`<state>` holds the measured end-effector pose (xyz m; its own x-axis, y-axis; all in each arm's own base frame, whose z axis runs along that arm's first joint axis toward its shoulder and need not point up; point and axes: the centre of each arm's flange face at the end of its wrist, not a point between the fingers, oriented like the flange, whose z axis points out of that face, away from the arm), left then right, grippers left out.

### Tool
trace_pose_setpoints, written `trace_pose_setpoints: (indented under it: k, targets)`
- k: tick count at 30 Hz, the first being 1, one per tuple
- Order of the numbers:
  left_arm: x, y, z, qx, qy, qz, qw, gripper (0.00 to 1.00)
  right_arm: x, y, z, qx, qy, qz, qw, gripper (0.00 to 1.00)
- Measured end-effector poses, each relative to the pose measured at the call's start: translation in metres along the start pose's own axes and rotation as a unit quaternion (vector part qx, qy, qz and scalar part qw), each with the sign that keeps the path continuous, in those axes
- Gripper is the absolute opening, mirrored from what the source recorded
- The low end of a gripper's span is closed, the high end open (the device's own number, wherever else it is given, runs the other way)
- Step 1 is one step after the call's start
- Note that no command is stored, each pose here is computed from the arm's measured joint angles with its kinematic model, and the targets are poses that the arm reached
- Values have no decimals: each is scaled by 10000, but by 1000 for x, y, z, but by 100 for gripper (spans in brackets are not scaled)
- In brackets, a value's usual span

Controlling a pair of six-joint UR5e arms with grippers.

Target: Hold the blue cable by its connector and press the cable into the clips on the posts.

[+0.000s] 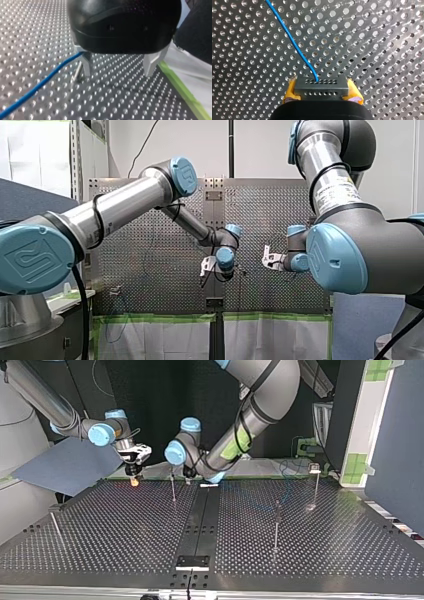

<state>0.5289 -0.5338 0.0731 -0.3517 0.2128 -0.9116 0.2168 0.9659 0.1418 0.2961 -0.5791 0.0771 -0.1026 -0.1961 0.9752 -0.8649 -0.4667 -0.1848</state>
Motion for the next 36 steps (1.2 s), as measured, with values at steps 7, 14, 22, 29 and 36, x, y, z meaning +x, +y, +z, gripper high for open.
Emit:
trace_pose_setpoints:
  k: [7, 14, 22, 29, 36]
  targets:
    - [-2, -27, -25, -34, -79, 74, 9999, 100, 0, 1, 0, -6, -5, 13, 10000, 0]
    - [-4, -43, -44, -144, -164, 37, 9998, 100, -1, 3, 0, -13, -19, 17, 10000, 0]
    - [0, -58, -57, -148, -246, -90, 9995, 100, -1, 4, 0, -27, -15, 19, 10000, 0]
    - [9, -73, -70, -3, -333, -239, 9992, 100, -1, 6, -1, -38, -23, 26, 10000, 0]
    - [24, -75, -76, 125, -405, -433, 9982, 100, -2, 7, -1, -57, -40, 34, 10000, 0]
